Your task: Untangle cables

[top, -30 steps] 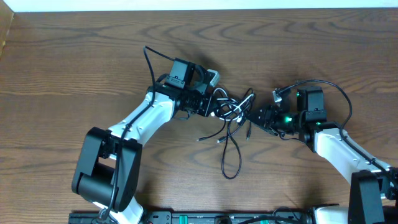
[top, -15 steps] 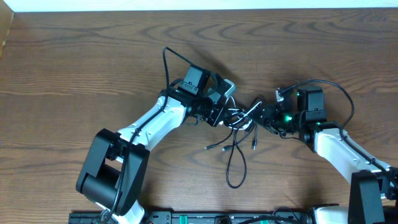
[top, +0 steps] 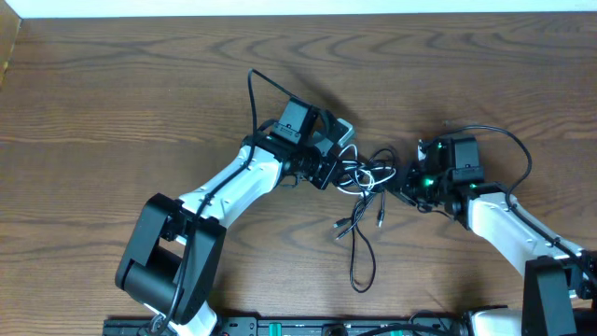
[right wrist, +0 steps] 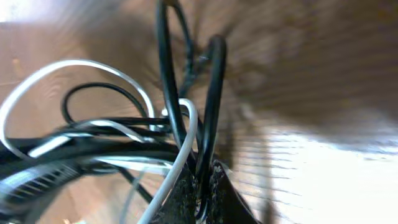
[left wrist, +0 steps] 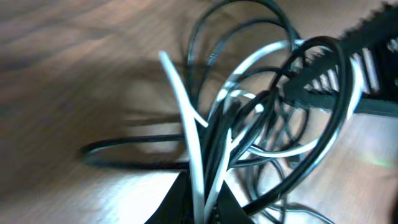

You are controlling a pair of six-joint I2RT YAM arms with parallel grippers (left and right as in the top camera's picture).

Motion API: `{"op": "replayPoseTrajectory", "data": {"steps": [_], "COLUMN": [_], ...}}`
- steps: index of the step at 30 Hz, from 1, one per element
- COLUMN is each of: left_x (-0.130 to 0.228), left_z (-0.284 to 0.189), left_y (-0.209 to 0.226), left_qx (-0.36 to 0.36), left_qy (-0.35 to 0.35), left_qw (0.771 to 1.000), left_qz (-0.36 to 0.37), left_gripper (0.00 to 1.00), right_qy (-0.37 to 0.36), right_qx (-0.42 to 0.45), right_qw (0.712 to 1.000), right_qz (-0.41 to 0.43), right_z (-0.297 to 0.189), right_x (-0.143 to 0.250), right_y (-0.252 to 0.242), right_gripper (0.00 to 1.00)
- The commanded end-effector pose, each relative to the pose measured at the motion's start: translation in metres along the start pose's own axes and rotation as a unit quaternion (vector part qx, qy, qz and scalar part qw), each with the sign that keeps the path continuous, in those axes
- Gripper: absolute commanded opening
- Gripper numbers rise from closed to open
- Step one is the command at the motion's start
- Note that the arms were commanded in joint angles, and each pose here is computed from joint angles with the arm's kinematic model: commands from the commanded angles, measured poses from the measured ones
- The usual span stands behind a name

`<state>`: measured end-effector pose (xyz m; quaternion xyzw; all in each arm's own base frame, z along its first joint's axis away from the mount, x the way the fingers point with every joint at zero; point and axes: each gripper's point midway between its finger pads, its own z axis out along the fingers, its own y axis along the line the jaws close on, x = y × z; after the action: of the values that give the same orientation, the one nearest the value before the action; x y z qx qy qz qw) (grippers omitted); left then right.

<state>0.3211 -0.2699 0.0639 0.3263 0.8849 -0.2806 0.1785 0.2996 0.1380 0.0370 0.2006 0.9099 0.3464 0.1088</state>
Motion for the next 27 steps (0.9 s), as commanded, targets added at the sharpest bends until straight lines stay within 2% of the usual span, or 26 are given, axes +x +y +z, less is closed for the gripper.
{"op": "replayPoseTrajectory", "data": {"steps": [1, 7, 17, 23, 27], "left_x": [0.0, 0.004, 0.006, 0.016, 0.022], "left_z": [-0.001, -0.015, -0.018, -0.039, -0.047], "left_y": [0.033, 0.076, 0.083, 0.113, 0.126], "left_qx": [-0.089, -0.219, -0.241, -0.334, -0.348], "left_qy": [0.001, -0.007, -0.007, -0.016, -0.024], "left_qw": [0.995, 0.971, 0.965, 0.927, 0.912], "left_qz": [-0.038, -0.098, -0.106, -0.168, -0.217], "left_gripper": [0.08, 0.07, 0.07, 0.07, 0.08], "right_qy": [-0.032, -0.051, -0.071, -0.076, -0.078], "right_qx": [0.058, 0.113, 0.217, 0.258, 0.265], "right_qw": [0.998, 0.992, 0.973, 0.962, 0.959], "right_qz": [0.003, 0.013, 0.029, 0.044, 0.058], "right_z": [0.0, -0.004, -0.018, -0.028, -0.033], "right_x": [-0.007, -0.011, -0.009, -0.008, -0.01], "right_y": [-0.021, -0.042, -0.082, -0.101, -0.108], "right_gripper": [0.01, 0.01, 0.01, 0.01, 0.01]}}
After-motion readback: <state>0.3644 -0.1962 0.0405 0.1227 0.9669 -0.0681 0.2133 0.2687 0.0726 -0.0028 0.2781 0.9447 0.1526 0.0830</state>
